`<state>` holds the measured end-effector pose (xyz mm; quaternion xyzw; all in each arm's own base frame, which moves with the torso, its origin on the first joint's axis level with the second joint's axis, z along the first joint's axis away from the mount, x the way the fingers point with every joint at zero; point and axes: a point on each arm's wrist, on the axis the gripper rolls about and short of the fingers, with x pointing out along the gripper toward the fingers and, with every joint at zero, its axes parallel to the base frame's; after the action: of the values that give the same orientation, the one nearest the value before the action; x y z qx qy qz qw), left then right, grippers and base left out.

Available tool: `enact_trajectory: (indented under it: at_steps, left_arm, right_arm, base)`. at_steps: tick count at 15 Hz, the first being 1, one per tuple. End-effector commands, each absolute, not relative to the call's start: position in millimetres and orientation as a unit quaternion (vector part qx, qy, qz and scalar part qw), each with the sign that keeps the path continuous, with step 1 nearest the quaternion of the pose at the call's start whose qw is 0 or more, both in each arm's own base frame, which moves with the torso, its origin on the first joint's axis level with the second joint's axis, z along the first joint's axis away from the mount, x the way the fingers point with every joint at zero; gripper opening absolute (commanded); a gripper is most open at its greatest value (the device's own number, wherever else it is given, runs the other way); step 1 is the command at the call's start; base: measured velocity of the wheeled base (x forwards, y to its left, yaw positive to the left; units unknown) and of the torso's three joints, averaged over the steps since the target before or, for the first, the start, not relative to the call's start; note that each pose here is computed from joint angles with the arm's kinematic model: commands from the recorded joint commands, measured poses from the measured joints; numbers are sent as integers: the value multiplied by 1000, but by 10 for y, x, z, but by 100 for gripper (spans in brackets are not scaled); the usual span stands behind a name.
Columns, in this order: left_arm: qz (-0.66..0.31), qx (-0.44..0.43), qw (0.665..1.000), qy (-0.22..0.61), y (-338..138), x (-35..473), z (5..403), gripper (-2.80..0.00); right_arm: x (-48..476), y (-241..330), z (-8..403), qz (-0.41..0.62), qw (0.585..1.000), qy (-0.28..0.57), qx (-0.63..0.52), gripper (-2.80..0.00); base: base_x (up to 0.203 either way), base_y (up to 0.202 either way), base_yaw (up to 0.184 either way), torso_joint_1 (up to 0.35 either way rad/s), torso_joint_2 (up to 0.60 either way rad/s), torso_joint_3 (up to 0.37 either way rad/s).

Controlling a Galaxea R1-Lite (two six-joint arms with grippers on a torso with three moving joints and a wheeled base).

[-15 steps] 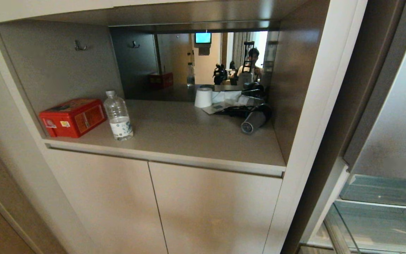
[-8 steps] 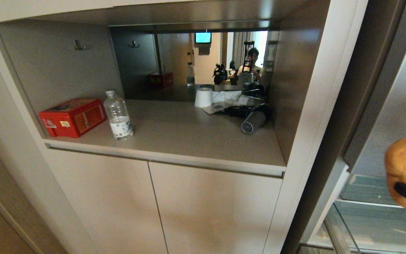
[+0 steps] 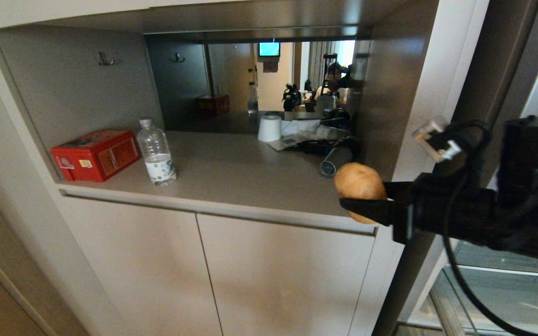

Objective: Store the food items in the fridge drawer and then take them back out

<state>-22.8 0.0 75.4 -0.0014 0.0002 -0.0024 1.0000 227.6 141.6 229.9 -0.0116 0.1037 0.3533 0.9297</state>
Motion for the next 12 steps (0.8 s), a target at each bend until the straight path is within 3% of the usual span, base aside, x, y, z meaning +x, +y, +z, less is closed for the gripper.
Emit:
enact_trajectory:
  at_steps: [1,7,12]
  left_arm:
    - [-2,-2,1000,1,0,-227,754,-280]
    - [-2,-2,1000,1,0,-227,755,-280]
    - [-2,-2,1000,2,0,-227,754,-280]
  right_arm:
    - [2726,1769,1962,311,941,133,-16,-280]
    - [3384,2176,2001,187,980,64,4,-280]
    - [3894,2468,1722,114,992,50,1,-280]
  base:
    - [0,0,0,0,0,0]
    - [0,0,0,0,0,0]
    - [0,0,0,0,0,0]
